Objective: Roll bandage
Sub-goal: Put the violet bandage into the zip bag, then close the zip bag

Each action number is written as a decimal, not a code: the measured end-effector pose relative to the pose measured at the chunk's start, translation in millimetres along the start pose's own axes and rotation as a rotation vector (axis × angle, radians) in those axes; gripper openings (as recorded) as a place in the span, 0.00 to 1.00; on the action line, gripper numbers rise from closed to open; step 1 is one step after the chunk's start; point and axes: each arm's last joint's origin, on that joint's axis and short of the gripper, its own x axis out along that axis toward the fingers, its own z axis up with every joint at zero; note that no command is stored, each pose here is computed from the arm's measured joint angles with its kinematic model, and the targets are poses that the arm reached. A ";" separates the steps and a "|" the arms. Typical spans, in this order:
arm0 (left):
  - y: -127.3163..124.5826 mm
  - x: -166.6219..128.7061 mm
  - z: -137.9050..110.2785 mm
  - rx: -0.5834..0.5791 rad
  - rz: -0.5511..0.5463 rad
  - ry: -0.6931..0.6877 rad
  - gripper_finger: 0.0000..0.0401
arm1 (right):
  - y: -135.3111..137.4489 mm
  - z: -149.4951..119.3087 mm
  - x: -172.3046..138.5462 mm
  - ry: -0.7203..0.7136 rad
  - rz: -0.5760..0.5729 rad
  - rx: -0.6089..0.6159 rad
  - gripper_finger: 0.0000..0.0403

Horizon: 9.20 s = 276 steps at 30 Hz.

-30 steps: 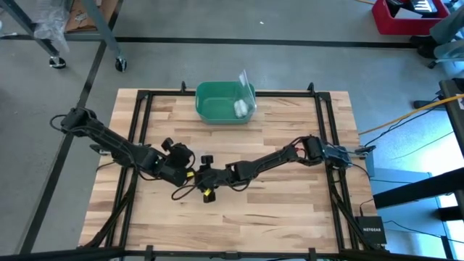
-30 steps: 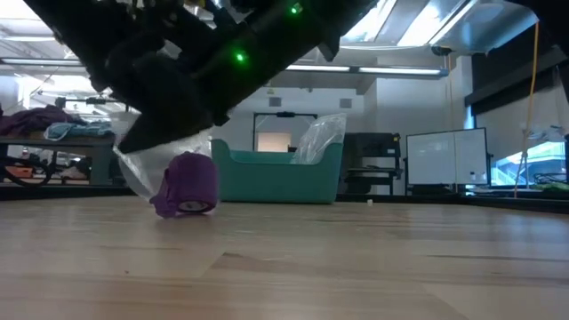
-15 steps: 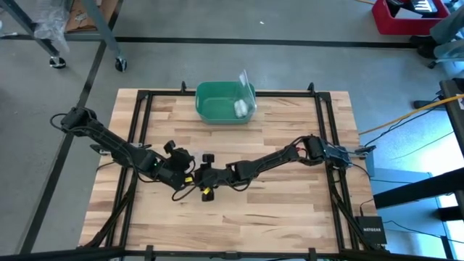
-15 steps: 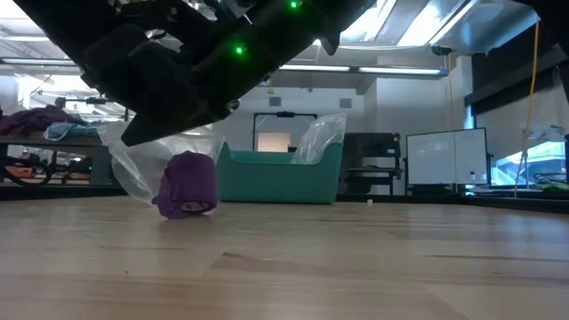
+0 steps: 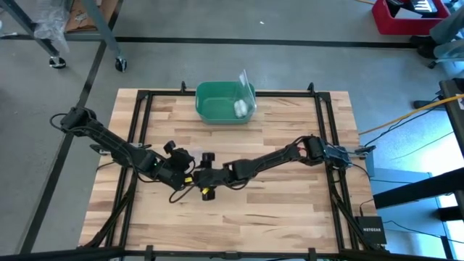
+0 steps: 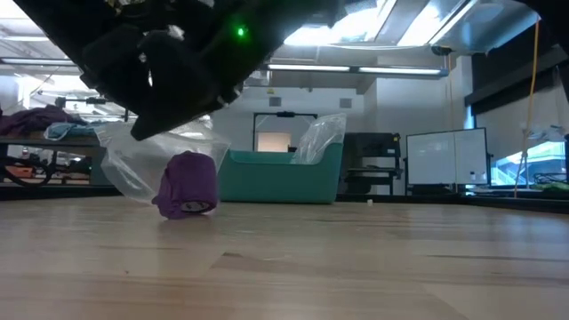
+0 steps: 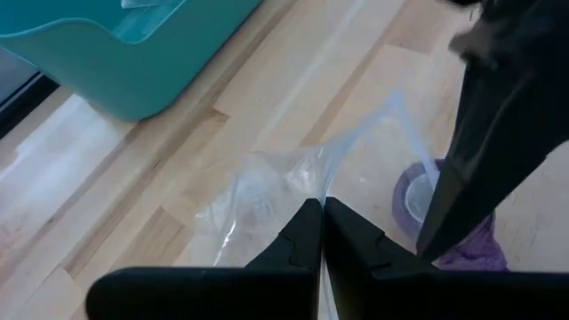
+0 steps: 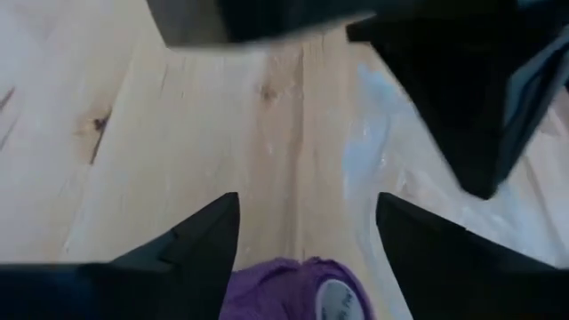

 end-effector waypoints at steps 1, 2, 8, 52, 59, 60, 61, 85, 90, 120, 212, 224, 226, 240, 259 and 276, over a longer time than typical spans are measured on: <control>0.0 0.0 0.0 0.000 0.000 0.000 0.01 | -0.9 2.4 -1.7 0.010 -0.001 -0.013 0.66; 0.0 0.0 0.0 0.000 0.000 0.000 0.01 | -1.5 3.8 -3.5 0.024 -0.001 -0.026 0.67; 0.1 0.1 -0.1 0.001 0.001 0.001 0.01 | -5.4 7.9 -13.7 0.130 0.003 -0.069 0.67; -0.2 0.1 -0.3 0.002 -0.006 0.008 0.01 | 15.7 -30.3 -32.5 0.171 0.127 -0.076 0.07; -0.7 0.0 -0.8 0.014 -0.020 0.021 0.01 | 9.1 1.5 -59.2 -0.006 -0.110 -0.113 0.10; -0.8 0.0 -0.8 0.013 -0.021 0.021 0.01 | 5.6 4.4 -58.2 -0.031 -0.130 -0.113 0.08; -0.8 0.0 -0.8 0.011 -0.021 0.022 0.01 | 2.4 5.8 -56.1 -0.046 -0.140 -0.109 0.07; -5.6 -5.3 13.3 -0.131 -0.076 0.031 0.01 | -12.0 -16.5 -18.5 0.020 -0.373 -0.016 0.08; -6.8 -5.5 13.3 -0.140 -0.099 0.045 0.01 | -14.5 -11.4 -21.8 -0.010 -0.396 0.005 0.07; -8.6 -11.6 25.7 -0.210 -0.095 0.021 0.01 | -9.3 6.0 -51.6 -0.053 -0.343 0.002 0.07; -42.2 -66.7 25.4 0.084 -0.389 0.002 0.01 | 22.1 -12.1 -90.9 0.060 0.137 -0.025 0.50; -42.1 -63.7 22.9 0.088 -0.365 0.011 0.01 | 21.4 -39.5 -100.2 -0.067 0.266 0.080 0.46; -42.0 -62.7 23.0 0.087 -0.360 0.012 0.01 | 20.4 -34.5 -101.6 -0.128 0.250 0.099 0.46; -45.0 -65.1 22.1 0.107 -0.379 -0.001 0.01 | 12.6 -46.1 -106.4 0.030 0.052 0.080 0.46; -43.4 -61.6 25.1 0.093 -0.360 -0.009 0.01 | 15.3 -23.4 -96.0 -0.233 0.092 0.100 0.41; -35.0 -60.4 36.2 0.157 -0.377 0.043 0.20 | 14.7 -39.1 -88.5 -0.097 0.044 0.020 0.02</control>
